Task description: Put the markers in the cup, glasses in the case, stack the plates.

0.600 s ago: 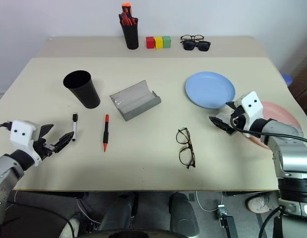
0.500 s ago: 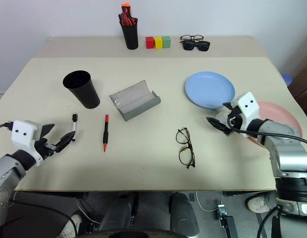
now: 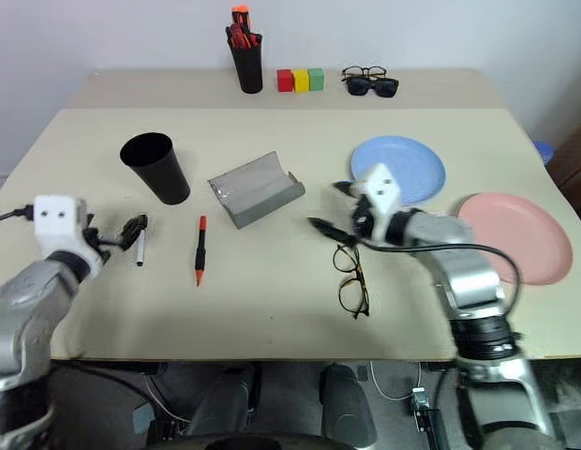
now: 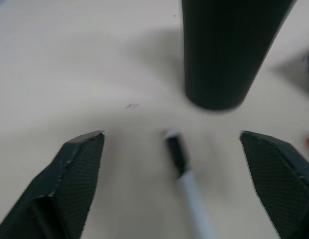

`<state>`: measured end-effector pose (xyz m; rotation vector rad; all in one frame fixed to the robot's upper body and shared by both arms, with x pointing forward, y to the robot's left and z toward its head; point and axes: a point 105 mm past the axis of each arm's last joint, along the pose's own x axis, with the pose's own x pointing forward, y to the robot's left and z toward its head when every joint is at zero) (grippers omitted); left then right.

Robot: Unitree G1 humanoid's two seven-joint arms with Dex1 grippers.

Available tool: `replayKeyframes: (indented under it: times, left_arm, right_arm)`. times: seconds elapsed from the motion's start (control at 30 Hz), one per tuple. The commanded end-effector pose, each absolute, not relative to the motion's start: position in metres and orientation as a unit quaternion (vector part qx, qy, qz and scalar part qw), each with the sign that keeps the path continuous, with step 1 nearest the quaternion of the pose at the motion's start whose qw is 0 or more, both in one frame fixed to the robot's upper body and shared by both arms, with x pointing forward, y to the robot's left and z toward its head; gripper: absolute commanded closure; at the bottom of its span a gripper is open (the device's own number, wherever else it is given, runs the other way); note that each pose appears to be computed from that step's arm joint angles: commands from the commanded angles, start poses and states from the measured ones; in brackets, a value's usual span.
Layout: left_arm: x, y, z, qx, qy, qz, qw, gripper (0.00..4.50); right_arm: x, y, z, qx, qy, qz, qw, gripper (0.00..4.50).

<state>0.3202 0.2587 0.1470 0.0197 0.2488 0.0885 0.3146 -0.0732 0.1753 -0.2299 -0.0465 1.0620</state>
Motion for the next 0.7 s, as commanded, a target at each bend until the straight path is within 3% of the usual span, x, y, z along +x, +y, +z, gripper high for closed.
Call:
replayKeyframes:
  times: [0.03, 0.23, 0.33, 0.57, 0.7]
  left_arm:
    - [0.327, 0.261, 0.137, 0.011, 0.182, 0.082, 0.98, 0.02]
    - [0.333, 0.263, 0.118, -0.024, 0.273, 0.102, 0.956, 0.02]
    - [0.333, 0.267, 0.112, -0.024, 0.294, 0.109, 0.949, 0.83]
    - [0.333, 0.282, 0.12, -0.025, 0.274, 0.14, 0.951, 4.3]
    - [0.338, 0.318, 0.167, 0.018, 0.137, 0.223, 0.965, 4.41]
  right_arm:
    - [0.301, -0.055, 0.183, -0.104, -0.043, 0.523, 0.845, 0.0]
    - [0.279, -0.038, 0.179, -0.095, -0.04, 0.548, 0.83, 0.0]
    - [0.28, -0.038, 0.175, -0.1, -0.035, 0.543, 0.833, 0.0]
    - [0.281, -0.034, 0.177, -0.099, -0.039, 0.543, 0.833, 0.0]
    - [0.282, -0.027, 0.182, -0.093, -0.051, 0.543, 0.833, 0.0]
